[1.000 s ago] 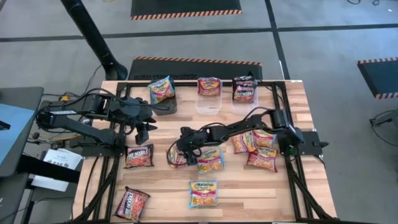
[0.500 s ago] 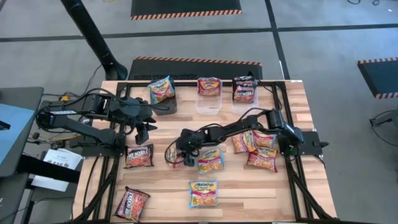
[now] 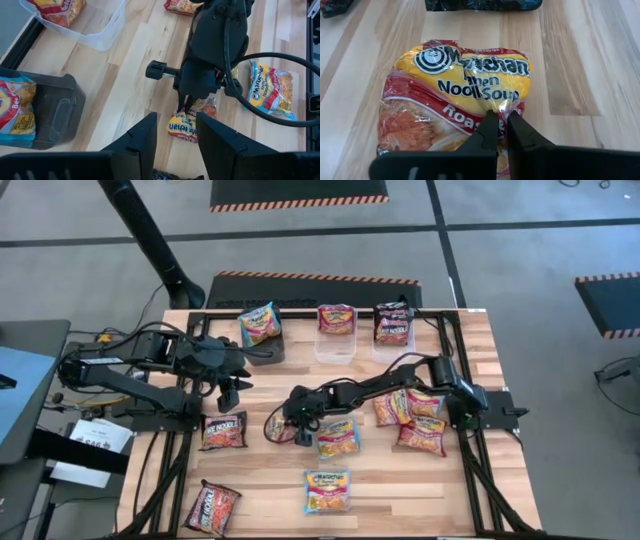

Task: Sort Maruchan noodles
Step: Put the red noodle pack into the left transparent bin

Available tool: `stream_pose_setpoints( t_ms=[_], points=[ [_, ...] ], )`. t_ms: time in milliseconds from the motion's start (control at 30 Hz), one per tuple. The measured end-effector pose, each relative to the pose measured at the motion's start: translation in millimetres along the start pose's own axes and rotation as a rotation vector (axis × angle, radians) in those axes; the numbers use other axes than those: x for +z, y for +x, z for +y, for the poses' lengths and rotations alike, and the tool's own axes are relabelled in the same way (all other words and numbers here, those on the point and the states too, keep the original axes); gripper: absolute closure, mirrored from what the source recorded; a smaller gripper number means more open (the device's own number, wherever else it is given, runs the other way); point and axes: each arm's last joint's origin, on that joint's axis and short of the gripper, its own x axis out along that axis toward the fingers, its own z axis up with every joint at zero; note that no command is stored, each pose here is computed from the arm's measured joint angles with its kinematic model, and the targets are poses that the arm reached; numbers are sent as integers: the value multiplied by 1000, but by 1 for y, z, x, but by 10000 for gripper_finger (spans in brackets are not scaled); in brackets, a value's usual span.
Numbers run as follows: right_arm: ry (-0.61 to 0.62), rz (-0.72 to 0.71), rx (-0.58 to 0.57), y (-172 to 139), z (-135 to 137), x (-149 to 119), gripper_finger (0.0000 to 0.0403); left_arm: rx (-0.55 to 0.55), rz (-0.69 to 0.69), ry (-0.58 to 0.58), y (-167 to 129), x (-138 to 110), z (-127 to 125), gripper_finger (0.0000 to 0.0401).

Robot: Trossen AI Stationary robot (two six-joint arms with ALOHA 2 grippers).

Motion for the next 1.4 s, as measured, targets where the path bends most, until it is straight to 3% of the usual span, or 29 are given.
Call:
stream_pose_setpoints(
  t_ms=[133, 533, 900, 1100, 1300, 1400],
  points=[
    [-2, 12, -28, -16, 1, 12, 384, 0, 0, 0, 0, 0, 0, 279],
    [10, -25, -329, -101, -9, 48, 384, 1, 0, 3, 0, 0, 0, 279],
    [41, 26, -564, -169, -22, 54, 384, 5, 4, 5, 0, 0, 0, 279],
    [67, 125, -676, -188, -25, 38, 384, 6, 7, 5, 0, -1, 0, 279],
    [163, 101, -695, -196, -29, -1, 384, 17, 7, 6, 0, -1, 1, 279],
    [233, 21, -698, -202, -32, -17, 384, 25, 8, 7, 0, -1, 1, 279]
  ],
)
